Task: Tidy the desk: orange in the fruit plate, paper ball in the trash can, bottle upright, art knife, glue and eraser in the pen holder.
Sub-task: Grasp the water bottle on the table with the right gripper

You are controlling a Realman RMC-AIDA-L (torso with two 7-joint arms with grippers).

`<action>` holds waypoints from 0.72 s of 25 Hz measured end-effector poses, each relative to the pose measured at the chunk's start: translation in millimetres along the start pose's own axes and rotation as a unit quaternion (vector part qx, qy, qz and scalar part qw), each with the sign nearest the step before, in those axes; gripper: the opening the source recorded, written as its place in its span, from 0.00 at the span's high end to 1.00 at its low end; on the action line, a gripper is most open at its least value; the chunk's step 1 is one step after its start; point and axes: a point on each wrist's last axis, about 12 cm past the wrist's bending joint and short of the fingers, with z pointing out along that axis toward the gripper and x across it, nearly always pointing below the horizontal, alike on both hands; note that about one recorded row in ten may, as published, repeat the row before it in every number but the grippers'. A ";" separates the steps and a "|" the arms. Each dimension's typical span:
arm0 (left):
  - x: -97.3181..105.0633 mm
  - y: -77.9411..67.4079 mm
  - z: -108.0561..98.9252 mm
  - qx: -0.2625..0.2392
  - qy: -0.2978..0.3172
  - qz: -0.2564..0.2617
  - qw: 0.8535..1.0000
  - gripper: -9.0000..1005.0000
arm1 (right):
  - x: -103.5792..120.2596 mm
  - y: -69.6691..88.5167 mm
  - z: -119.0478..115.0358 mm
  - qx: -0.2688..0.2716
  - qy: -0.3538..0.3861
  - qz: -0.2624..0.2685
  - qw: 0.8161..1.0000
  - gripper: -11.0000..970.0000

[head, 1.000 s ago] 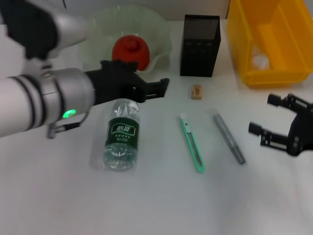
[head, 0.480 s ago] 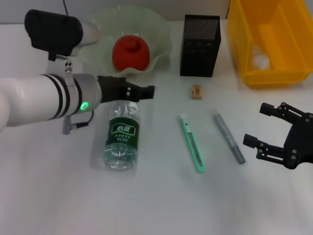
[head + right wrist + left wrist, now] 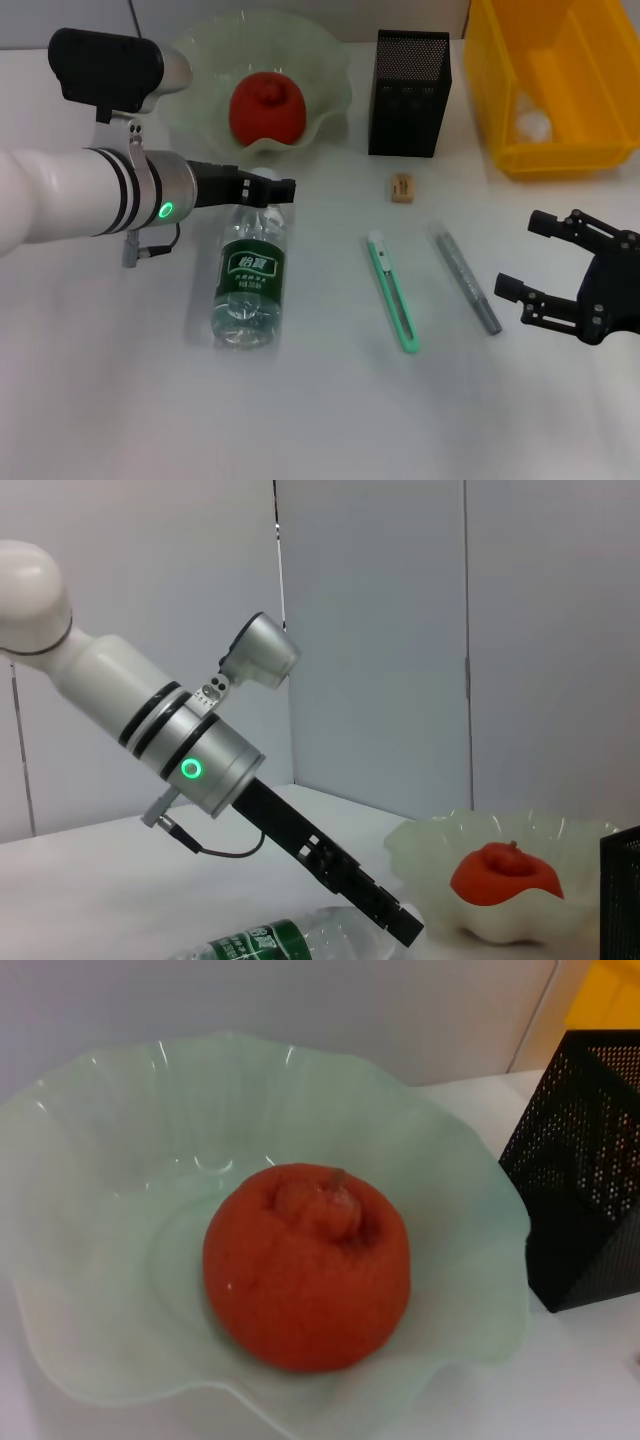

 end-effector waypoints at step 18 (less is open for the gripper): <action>-0.8 4.9 15.8 -0.010 0.046 0.018 0.999 0.33 | 2.3 -4.1 1.0 0.008 -0.002 0.015 1.000 0.13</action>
